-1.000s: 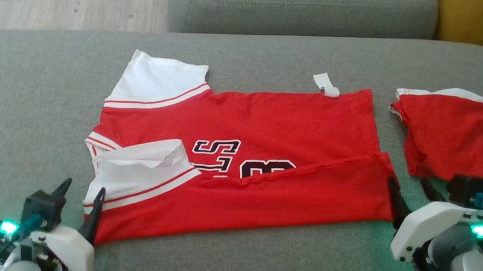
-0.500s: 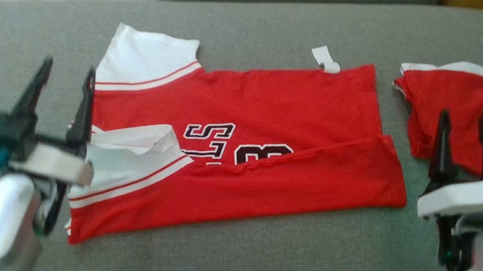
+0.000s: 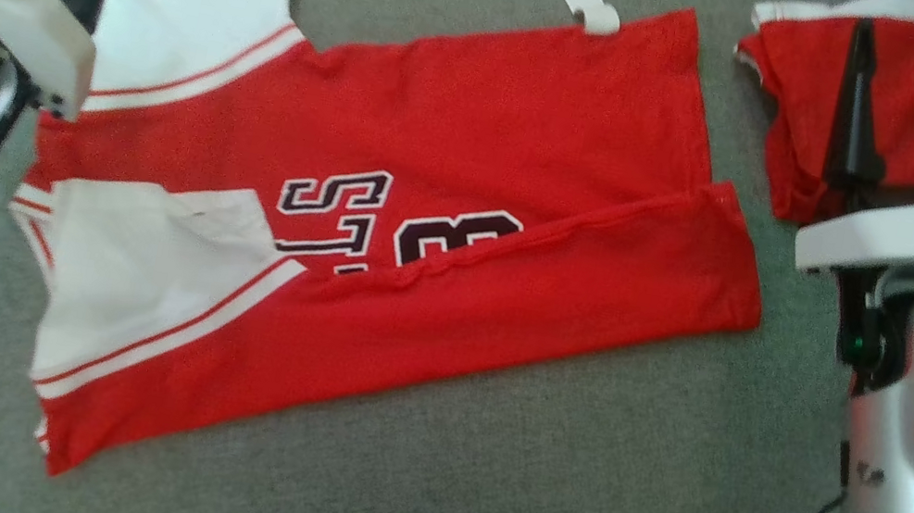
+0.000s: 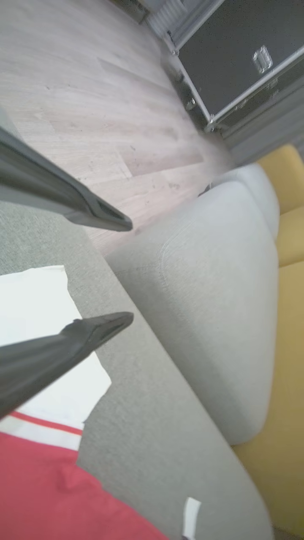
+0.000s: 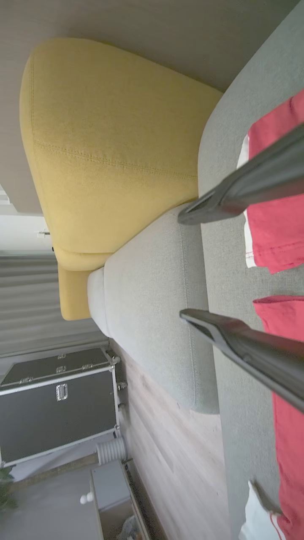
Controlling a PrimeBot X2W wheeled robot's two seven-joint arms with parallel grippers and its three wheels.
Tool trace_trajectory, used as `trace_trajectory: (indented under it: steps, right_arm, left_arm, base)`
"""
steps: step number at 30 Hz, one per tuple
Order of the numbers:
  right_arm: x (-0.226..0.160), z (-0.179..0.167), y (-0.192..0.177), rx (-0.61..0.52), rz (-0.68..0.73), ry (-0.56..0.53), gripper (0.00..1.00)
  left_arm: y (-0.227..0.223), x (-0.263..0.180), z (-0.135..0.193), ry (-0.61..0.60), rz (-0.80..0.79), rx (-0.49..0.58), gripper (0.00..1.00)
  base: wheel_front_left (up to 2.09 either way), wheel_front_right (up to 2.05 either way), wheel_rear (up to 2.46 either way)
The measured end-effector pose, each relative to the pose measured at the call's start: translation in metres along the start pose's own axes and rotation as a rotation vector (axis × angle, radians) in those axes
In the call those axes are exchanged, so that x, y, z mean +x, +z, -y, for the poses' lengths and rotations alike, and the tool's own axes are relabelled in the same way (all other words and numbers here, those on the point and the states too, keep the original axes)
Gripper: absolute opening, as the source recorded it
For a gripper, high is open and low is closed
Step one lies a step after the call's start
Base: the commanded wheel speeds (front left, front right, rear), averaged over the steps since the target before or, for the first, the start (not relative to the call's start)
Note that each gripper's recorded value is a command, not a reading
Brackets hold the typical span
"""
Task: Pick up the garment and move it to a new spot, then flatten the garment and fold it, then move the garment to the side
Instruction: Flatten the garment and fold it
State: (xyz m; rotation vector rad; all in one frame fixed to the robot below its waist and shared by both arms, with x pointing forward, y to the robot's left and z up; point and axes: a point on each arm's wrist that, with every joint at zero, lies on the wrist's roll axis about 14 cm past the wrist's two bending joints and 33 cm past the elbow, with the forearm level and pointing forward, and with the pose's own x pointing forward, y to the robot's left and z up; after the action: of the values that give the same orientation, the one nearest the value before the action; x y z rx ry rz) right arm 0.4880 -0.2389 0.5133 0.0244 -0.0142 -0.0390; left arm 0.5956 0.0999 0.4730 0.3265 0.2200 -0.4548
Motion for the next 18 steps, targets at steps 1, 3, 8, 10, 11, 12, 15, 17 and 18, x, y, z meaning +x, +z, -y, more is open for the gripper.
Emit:
trace_trajectory:
  steps: [1, 3, 8, 10, 11, 12, 15, 17, 18]
  right_arm:
    - [0.003, 0.002, -0.001, -0.006, 0.0, -0.002, 1.0]
    - [0.009, 0.005, -0.006, -0.016, -0.007, -0.008, 1.0]
    - [0.014, 0.012, -0.025, -0.039, -0.038, -0.018, 1.0]
    - [0.012, 0.016, -0.033, -0.041, -0.053, -0.027, 1.0]
    - [0.012, 0.017, -0.036, -0.043, -0.058, -0.032, 1.0]
    - [0.011, 0.019, -0.039, -0.045, -0.064, -0.037, 1.0]
    - [0.009, 0.022, -0.043, -0.047, -0.075, -0.045, 1.0]
    - [0.009, 0.023, -0.044, -0.043, -0.074, -0.046, 1.0]
    - [0.009, 0.023, -0.045, -0.039, -0.073, -0.048, 1.0]
  left_arm:
    - [-0.01, 0.008, 0.003, -0.023, -0.049, 0.016, 1.0]
    - [-0.029, 0.021, 0.012, -0.071, -0.128, 0.023, 1.0]
    - [-0.069, 0.043, 0.015, -0.126, -0.285, 0.016, 1.0]
    - [-0.084, 0.047, 0.01, -0.126, -0.343, 0.021, 1.0]
    - [-0.091, 0.048, 0.009, -0.126, -0.37, 0.02, 1.0]
    - [-0.097, 0.049, 0.008, -0.127, -0.394, 0.015, 1.0]
    - [-0.111, 0.05, 0.011, -0.137, -0.448, -0.002, 1.0]
    - [-0.111, 0.05, 0.009, -0.133, -0.467, -0.013, 1.0]
    - [-0.111, 0.05, 0.007, -0.129, -0.478, -0.013, 1.0]
  base:
    - [0.0, 0.0, 0.0]
    - [0.0, 0.0, 0.0]
    - [0.0, 0.0, 0.0]
    - [0.0, 0.0, 0.0]
    - [0.0, 0.0, 0.0]
    - [0.0, 0.0, 0.0]
    - [0.0, 0.0, 0.0]
    - [0.0, 0.0, 0.0]
    - [0.0, 0.0, 0.0]
